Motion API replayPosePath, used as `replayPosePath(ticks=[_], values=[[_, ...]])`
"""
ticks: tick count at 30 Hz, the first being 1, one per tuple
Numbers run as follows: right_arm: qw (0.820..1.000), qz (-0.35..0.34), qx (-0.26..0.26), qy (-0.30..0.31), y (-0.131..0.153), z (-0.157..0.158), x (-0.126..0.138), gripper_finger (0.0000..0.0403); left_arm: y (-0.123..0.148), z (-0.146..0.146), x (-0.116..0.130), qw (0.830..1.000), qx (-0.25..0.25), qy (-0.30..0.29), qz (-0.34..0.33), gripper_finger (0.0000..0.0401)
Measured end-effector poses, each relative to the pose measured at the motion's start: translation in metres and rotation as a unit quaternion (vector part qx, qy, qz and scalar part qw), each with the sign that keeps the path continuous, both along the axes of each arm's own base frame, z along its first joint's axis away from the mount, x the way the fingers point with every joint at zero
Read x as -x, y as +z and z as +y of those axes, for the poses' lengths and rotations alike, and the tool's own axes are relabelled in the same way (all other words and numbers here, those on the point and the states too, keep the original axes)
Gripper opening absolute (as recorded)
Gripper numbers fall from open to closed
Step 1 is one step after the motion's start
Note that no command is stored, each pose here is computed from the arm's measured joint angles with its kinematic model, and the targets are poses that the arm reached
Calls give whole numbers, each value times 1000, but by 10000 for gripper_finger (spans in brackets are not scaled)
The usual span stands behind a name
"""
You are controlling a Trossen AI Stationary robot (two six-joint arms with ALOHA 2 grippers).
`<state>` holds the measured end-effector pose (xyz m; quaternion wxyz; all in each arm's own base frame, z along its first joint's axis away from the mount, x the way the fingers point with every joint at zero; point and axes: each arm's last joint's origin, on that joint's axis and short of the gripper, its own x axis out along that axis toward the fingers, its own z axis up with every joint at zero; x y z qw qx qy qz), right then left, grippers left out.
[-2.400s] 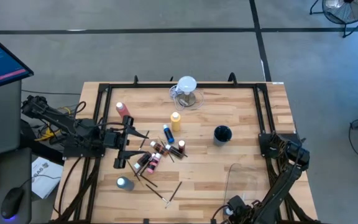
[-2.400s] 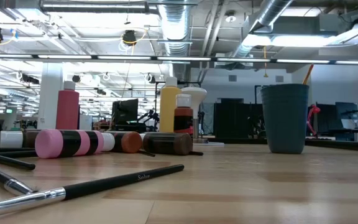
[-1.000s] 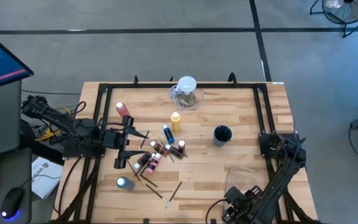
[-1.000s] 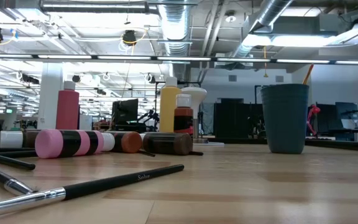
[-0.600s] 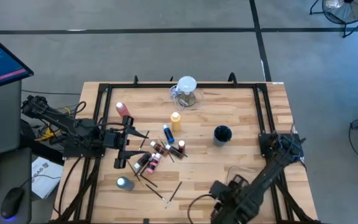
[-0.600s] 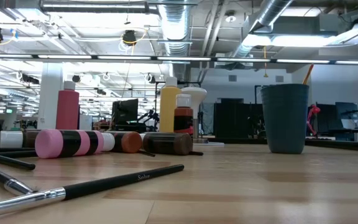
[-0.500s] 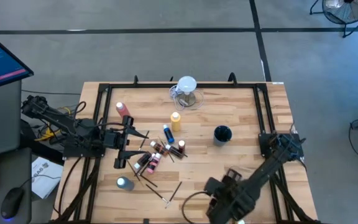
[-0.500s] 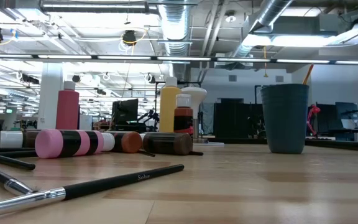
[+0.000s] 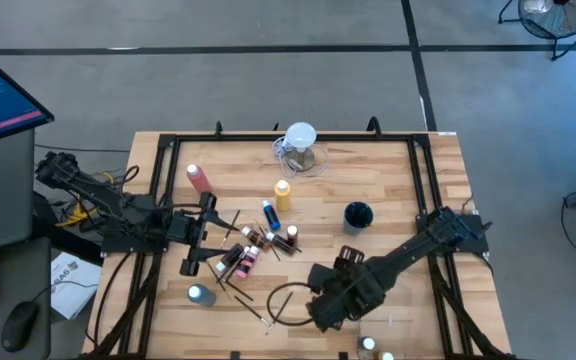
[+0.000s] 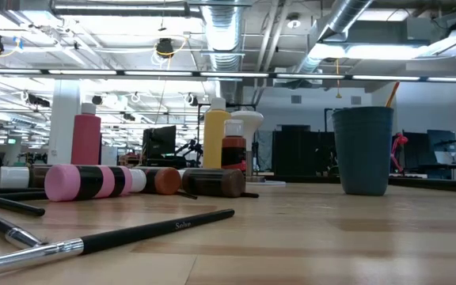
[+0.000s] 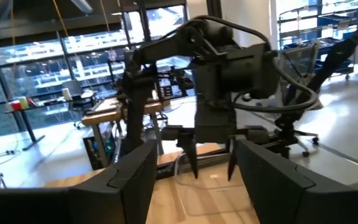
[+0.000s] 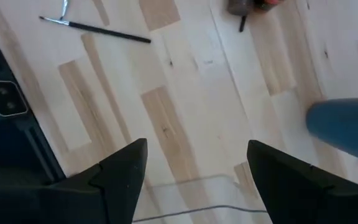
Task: Pick & Place Paint Supplies
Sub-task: Put the right small brown paint bottle into the transparent bin
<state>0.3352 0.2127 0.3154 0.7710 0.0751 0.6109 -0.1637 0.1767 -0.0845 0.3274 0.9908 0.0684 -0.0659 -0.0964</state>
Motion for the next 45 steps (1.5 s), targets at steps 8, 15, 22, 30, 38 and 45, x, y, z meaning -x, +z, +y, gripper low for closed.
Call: replayPosePath(ticks=[8, 15, 22, 30, 38, 45], values=[[998, 19, 13, 61, 0, -18, -11, 270, -6, -18, 2, 998, 34, -46, 26, 209], [992, 2, 102, 71, 5, -57, -27, 270, -13, -42, 8, 994, 25, -101, 44, 209], [989, -71, 82, 103, 22, -119, -56, 270, -13, -57, 18, 989, 25, -142, 44, 209], [980, -118, -50, 155, 14, -187, -78, 270, -25, -77, 21, 982, 2, -177, 65, 209], [988, -39, -36, 148, -27, -229, -74, 270, -25, -89, 34, 981, 4, -183, 66, 209], [984, -16, -41, 174, -44, -210, -72, 270, -25, -95, 41, 983, 9, -174, 64, 209]])
